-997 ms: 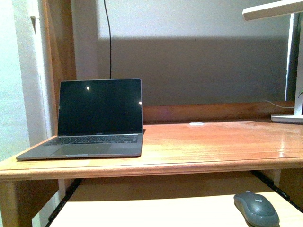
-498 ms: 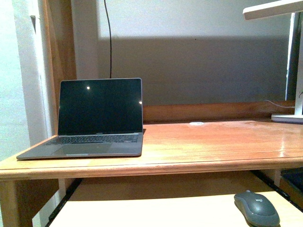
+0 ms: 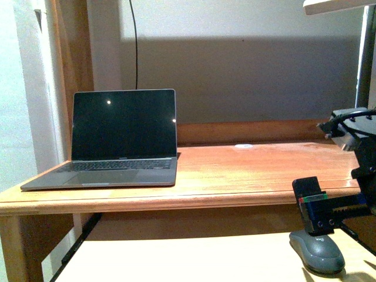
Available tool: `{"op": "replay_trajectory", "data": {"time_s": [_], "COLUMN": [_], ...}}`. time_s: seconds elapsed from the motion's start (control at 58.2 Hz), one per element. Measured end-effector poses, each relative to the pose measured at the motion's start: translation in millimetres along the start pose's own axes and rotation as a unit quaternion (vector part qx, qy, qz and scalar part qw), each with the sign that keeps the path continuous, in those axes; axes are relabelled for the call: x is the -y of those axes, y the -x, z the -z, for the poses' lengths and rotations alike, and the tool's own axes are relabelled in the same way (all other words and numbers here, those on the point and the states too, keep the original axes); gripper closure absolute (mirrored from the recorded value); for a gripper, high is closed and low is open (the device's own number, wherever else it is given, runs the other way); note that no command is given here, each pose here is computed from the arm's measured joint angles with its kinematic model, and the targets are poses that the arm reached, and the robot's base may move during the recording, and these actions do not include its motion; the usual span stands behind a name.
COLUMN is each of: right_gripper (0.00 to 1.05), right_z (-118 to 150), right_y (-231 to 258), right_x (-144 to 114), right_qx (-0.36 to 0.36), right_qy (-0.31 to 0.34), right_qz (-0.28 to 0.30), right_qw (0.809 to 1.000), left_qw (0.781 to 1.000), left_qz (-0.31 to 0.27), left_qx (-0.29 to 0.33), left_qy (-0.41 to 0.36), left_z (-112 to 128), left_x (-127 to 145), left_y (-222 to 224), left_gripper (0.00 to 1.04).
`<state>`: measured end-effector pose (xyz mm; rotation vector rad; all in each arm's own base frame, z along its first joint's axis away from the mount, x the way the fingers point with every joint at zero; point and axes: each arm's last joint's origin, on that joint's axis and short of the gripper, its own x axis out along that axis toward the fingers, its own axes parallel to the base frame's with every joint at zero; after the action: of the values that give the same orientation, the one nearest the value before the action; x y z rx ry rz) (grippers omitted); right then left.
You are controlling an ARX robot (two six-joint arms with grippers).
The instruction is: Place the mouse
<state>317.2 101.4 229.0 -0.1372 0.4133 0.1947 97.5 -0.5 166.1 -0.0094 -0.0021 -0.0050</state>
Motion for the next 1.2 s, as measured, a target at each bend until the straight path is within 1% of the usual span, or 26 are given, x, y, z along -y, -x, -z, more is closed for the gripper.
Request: {"op": "replay_trajectory", "data": {"time_s": [0.189,0.498,0.877,1.066,1.083,1.117,1.203], "right_gripper": [0.00,0.00,0.00,0.01,0.01,0.05,0.18], "right_z": [5.6,21.9,35.0,33.8,33.6,33.1,32.4], "right_y": [-22.6,-49.5,-59.9,-63.2,-63.5,-64.2,-66.4], "right_x": [-7.3,-11.6,-15.9,-17.1,-17.1,-17.6,-18.8], "right_qx": [-0.038,-0.080,-0.099,-0.097,-0.097,-0.096,-0.096], "right_qy": [0.006,0.002,0.005,-0.002,-0.003,-0.004,-0.005], "right_qz": [-0.010,0.007,0.009,0.009,0.009,0.009,0.009], "right_qw": [0.999,0.997,0.995,0.995,0.995,0.995,0.995], "left_qw": [1.000,1.000,1.000,1.000,1.000,1.000,1.000], "left_qz": [0.000,0.000,0.000,0.000,0.000,0.000,0.000], "left_qx": [0.000,0.000,0.000,0.000,0.000,0.000,0.000], "left_qy": [0.000,0.000,0.000,0.000,0.000,0.000,0.000], "left_z": [0.0,0.0,0.0,0.0,0.0,0.0,0.0], "left_x": [0.0,0.0,0.0,0.0,0.0,0.0,0.0], "left_y": [0.0,0.0,0.0,0.0,0.0,0.0,0.0], "left_gripper": [0.07,0.07,0.07,0.07,0.07,0.07,0.07]}}
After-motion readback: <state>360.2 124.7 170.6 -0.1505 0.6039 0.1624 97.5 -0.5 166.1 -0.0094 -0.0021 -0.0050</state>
